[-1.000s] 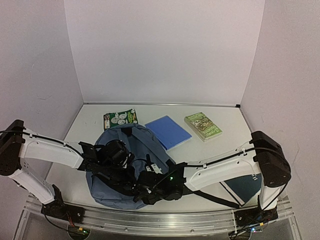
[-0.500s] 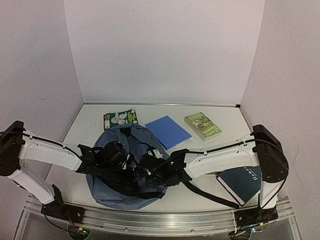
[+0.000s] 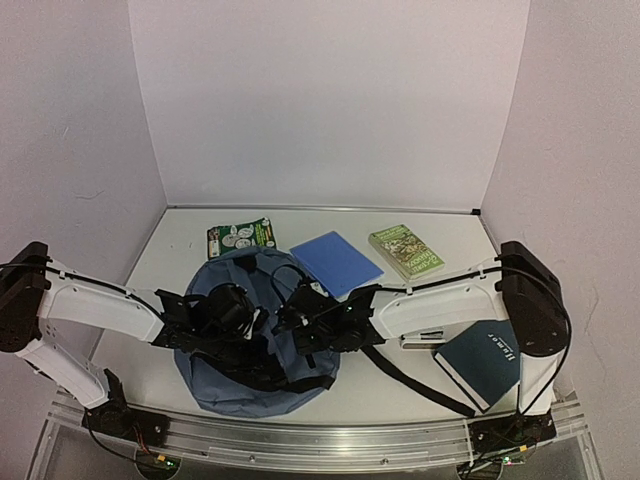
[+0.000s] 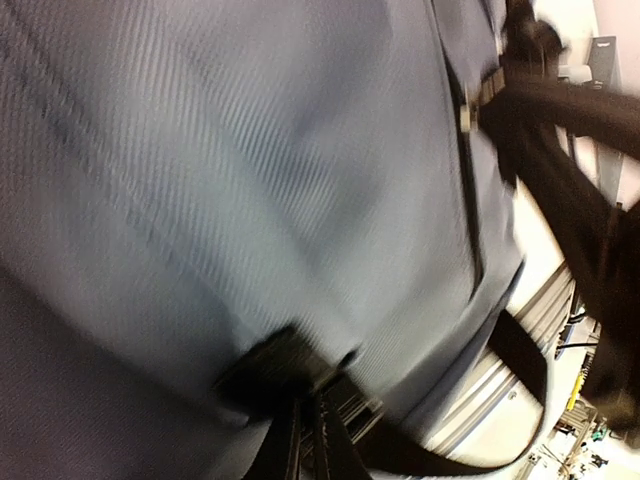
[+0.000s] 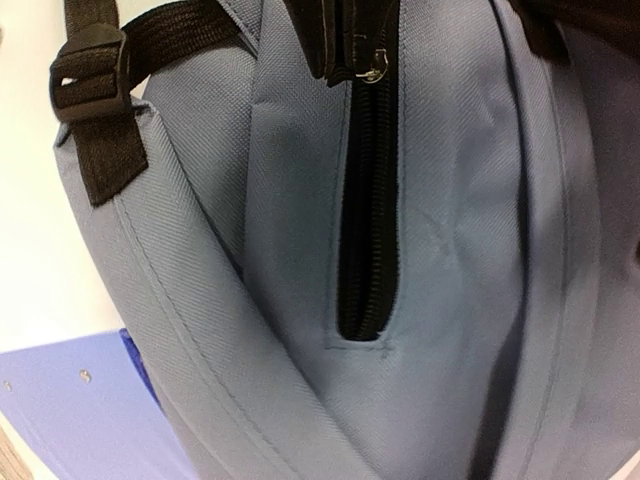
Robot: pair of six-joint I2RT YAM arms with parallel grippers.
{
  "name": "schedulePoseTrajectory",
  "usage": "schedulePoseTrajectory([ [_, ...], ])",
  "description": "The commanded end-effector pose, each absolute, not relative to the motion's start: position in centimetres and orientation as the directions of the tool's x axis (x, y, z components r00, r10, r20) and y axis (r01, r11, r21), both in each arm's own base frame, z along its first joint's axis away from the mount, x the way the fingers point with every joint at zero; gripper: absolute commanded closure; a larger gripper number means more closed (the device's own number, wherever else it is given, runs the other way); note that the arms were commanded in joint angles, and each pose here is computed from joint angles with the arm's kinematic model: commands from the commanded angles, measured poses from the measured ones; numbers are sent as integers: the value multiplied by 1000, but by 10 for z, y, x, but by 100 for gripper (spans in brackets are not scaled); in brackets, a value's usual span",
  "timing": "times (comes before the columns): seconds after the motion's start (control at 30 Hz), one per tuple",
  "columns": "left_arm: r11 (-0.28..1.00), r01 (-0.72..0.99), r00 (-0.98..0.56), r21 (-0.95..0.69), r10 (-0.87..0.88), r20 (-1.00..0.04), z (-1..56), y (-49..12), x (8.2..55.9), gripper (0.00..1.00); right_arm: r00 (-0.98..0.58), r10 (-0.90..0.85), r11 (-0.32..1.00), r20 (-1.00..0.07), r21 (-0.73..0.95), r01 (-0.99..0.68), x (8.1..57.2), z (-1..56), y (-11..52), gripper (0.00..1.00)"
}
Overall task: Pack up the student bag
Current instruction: Zip the student bag at the center of the board.
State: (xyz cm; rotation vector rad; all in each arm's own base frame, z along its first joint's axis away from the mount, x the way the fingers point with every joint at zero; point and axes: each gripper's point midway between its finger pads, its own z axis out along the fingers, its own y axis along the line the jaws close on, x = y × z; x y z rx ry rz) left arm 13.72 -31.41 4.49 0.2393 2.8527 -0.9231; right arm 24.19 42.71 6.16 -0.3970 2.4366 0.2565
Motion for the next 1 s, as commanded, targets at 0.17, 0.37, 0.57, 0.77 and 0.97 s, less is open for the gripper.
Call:
schedulePoseTrajectory([
  [0.17, 837, 181, -984, -517, 155, -93, 25, -299, 119, 95, -619, -94, 939, -779, 138, -316, 319, 116, 447, 100],
  [0.37, 851, 173, -984, -497, 132, -118, 29, -300, 128, 95, -615, -154, 890, -773, 162, -426, 311, 122, 467, 100],
  [0.57, 825, 236, -963, -513, 127, -239, 80, -312, 147, 93, -672, -155, 866, -724, 228, -446, 291, 116, 460, 100],
  [0.77, 785, 321, -919, -530, 122, -376, 141, -318, 163, 87, -734, -133, 846, -666, 309, -434, 272, 112, 450, 100],
  [0.97, 729, 376, -895, -572, 124, -429, 145, -348, 175, 87, -731, -106, 857, -674, 312, -411, 273, 116, 445, 100],
])
